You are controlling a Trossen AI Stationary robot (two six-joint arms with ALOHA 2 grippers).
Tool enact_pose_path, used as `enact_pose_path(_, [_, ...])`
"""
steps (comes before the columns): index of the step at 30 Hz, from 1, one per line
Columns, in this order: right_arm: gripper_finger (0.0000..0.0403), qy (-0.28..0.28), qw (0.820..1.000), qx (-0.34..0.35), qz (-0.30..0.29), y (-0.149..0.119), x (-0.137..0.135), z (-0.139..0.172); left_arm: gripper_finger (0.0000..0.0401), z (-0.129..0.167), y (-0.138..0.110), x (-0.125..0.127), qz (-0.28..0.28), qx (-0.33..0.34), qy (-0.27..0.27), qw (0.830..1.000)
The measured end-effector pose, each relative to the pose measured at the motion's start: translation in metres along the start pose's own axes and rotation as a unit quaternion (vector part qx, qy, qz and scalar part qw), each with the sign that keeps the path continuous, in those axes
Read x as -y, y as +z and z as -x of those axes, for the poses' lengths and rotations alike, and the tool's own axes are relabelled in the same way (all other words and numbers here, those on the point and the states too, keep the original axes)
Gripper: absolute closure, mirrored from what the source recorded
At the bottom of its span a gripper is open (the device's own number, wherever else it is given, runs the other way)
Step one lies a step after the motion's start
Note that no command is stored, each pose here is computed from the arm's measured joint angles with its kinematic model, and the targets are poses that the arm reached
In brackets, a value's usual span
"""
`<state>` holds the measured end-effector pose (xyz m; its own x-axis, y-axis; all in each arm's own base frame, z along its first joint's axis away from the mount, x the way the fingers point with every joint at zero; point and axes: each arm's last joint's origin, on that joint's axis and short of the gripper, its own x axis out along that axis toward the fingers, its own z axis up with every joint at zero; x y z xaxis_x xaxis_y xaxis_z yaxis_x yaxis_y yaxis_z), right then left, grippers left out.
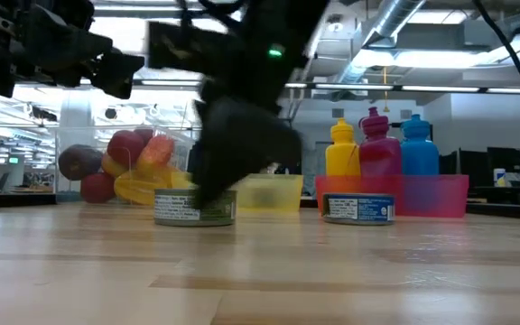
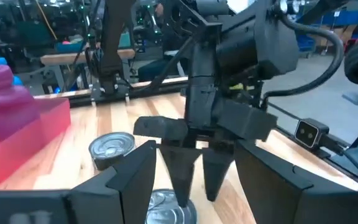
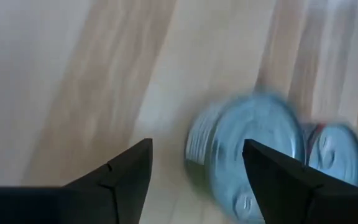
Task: Pick & Place Food Item
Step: Put the green tuna can into the yellow bin
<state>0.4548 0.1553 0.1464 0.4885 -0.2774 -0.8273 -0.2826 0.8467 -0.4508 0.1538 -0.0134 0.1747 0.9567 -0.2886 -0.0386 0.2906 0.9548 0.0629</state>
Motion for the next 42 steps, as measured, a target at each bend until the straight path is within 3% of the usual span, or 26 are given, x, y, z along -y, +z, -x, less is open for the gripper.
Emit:
enact_pose_path(8, [0.0223,-0.043,0.998,-0.023,0.031,-0.005,-0.004,-0.017,0.0192,-0.002,-0.005,0.0,0.005,-0.014,-0.001,1.0])
enact_pose_path(16, [0.0387,-0.049,0.998,-0.024,0.036,-0.005,-0.01,-0.019,0.0192,-0.002,-0.003,-0.001,0.002,-0.006,0.006,1.0])
enact_pose_path(25, [0.0402,-0.081,0.996,-0.028,0.03,-0.005,-0.023,-0.015,0.0192,-0.002,-0.002,-0.001,0.002,-0.005,0.013,1.0])
enact_pose_path(35, [0.0403,-0.158,0.986,-0.035,0.047,-0.006,-0.048,-0.001,0.0192,-0.002,-0.002,-0.001,0.002,-0.005,0.013,1.0])
enact_pose_path(42, [0.0402,-0.223,0.974,-0.043,0.022,0.002,-0.033,0.009,0.0192,-0.002,-0.002,-0.001,0.002,-0.005,0.013,1.0])
